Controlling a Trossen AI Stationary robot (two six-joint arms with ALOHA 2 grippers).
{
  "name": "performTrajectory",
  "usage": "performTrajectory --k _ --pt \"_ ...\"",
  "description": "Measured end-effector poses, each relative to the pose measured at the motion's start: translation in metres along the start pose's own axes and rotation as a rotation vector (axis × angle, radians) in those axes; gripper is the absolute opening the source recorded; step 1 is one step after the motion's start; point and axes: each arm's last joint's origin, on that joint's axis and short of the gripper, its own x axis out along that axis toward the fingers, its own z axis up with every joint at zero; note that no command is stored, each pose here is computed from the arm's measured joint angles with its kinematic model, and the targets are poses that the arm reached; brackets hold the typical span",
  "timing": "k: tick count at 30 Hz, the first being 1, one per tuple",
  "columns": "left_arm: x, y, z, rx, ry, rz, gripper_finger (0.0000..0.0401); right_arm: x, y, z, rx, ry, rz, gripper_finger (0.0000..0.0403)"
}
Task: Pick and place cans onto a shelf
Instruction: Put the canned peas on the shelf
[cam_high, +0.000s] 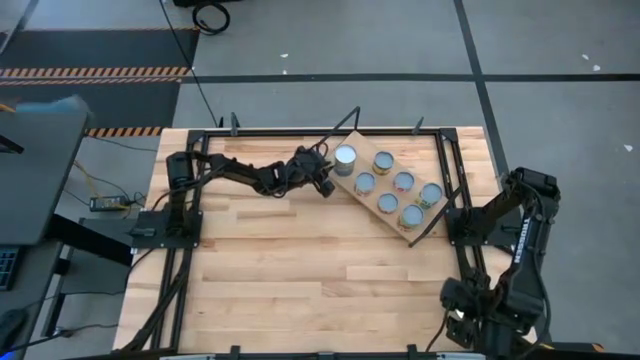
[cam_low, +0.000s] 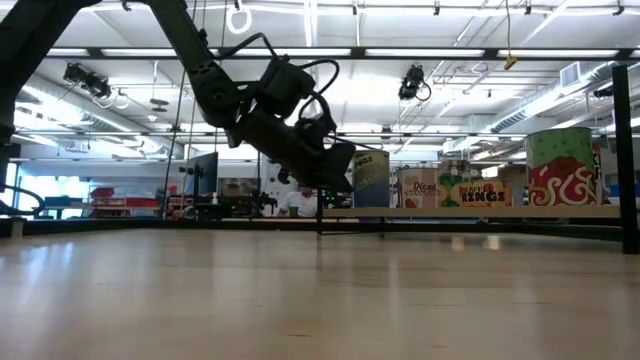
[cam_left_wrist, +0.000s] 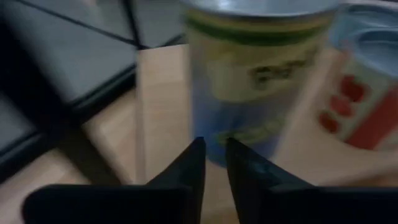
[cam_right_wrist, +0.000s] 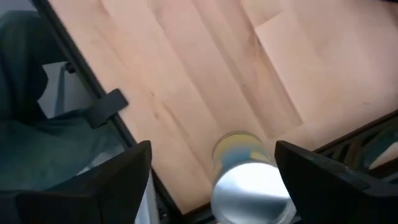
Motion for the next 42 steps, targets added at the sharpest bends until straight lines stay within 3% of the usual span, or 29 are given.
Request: performTrajectory --k 8,11,18,22,30,36,42 --pt "-0.003 -0.015 -0.008 0.003 0.047 -0.038 0.0017 0.001 0.0 0.006 -0.011 0.0 -0.014 0.0348" --pt "-0.007 -0.028 -0.003 -0.015 -0.019 -0.103 0.0009 0.001 0.0 0.005 -0.016 0.01 -0.018 0.0348" --pt "-0.007 -0.062 0.035 0.008 -0.102 -0.179 0.0004 0.002 -0.002 0.01 -0.06 -0.008 -0.038 0.0348" --pt "-0.005 -0.072 0.065 0.04 -0.04 -0.095 0.0004 0.002 -0.002 0.011 -0.063 -0.011 -0.038 0.0348" --pt "-0.001 -0.049 0.123 -0.004 0.077 0.072 0.0003 0.002 -0.004 0.012 -0.081 -0.029 -0.058 0.0348" --pt "0.006 -0.027 0.12 -0.04 0.151 0.085 0.0003 0.002 -0.005 0.012 -0.089 -0.04 -0.074 0.0348" --pt "0.02 -0.025 0.104 -0.054 0.195 0.087 0.0002 0.002 -0.006 0.014 -0.104 -0.04 -0.083 0.0348"
